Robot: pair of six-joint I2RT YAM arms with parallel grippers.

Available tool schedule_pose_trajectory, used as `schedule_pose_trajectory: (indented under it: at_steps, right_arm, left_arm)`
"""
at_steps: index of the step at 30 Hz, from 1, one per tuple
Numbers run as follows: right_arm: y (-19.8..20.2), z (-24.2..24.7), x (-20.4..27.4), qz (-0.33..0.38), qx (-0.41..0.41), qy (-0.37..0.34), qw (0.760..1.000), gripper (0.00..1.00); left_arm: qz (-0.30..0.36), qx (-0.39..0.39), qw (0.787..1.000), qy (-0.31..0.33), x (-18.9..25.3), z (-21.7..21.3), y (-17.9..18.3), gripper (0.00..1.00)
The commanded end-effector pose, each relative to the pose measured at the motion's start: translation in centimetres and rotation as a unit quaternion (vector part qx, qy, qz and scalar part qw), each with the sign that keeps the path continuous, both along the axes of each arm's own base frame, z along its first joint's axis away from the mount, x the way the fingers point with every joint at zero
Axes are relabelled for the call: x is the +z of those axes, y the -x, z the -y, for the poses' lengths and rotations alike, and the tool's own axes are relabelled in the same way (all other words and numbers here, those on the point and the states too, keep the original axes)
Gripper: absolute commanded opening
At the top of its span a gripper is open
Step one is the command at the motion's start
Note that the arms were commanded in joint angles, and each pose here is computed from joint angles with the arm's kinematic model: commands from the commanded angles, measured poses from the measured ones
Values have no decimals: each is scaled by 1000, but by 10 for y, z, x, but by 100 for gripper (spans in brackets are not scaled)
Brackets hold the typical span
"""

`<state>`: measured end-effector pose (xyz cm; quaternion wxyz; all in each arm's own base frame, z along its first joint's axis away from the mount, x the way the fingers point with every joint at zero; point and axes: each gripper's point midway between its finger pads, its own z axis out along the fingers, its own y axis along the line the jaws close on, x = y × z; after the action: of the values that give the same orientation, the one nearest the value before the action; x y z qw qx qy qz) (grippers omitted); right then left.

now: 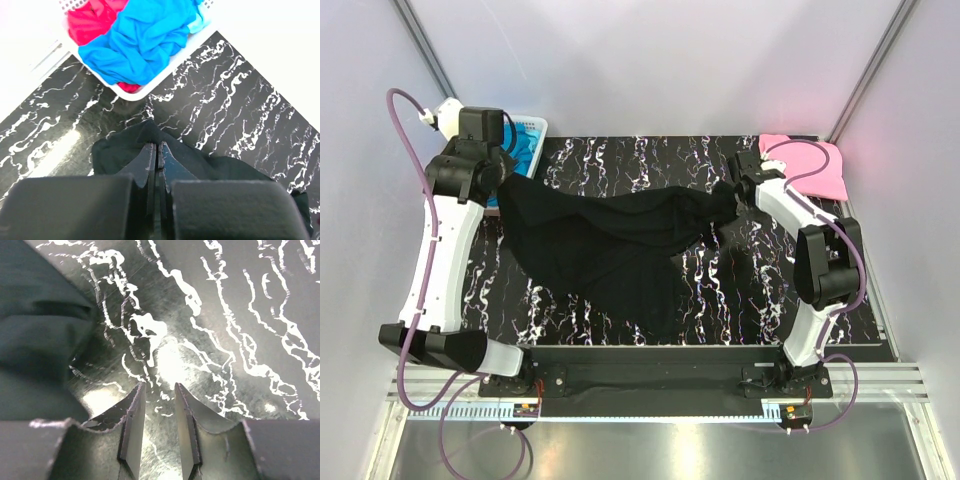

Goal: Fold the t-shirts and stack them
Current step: Flatten the tshirt out

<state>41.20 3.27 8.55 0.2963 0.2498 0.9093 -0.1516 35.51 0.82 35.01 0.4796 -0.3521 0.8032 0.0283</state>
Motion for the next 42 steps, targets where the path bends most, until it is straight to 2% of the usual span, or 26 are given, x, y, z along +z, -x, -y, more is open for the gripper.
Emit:
schedule_pose_trajectory:
  at_steps: [1,4,8,10,14,16,20,23,31,42]
  right_arm:
    - [-10,-16,17,15,20,-36,999,36]
    - [-12,-43,17,6,75,-89,993,36]
    - [-14,-90,38,35,184,-154,970,38]
    - [-14,-105,49,50,219,-175,959,44]
    - [-17,-118,62,63,246,-198,947,50]
    - [-20,-121,64,67,253,-200,944,50]
    - [-19,-152,68,67,315,-247,914,49]
    - [-20,-168,56,52,339,-262,902,48]
    - [-30,-215,43,40,379,-282,880,45]
    - [-70,-239,40,70,390,-236,887,43]
  left_arm:
    - [27,12,999,-14,21,-9,5,0]
    - [20,7,1000,-9,15,-7,4,0]
    - [7,0,1000,-6,5,-3,2,0]
    - [2,-1,1000,-6,1,-3,2,0]
    - [-8,-13,1000,-1,-6,1,2,0]
    - [-14,-27,1000,6,-11,6,2,0]
    - [-35,-48,998,18,-28,15,3,0]
    - [-38,-53,998,23,-33,17,7,0]
    - [-41,-57,997,19,-37,15,16,0]
    - [-48,-68,996,24,-44,18,26,0]
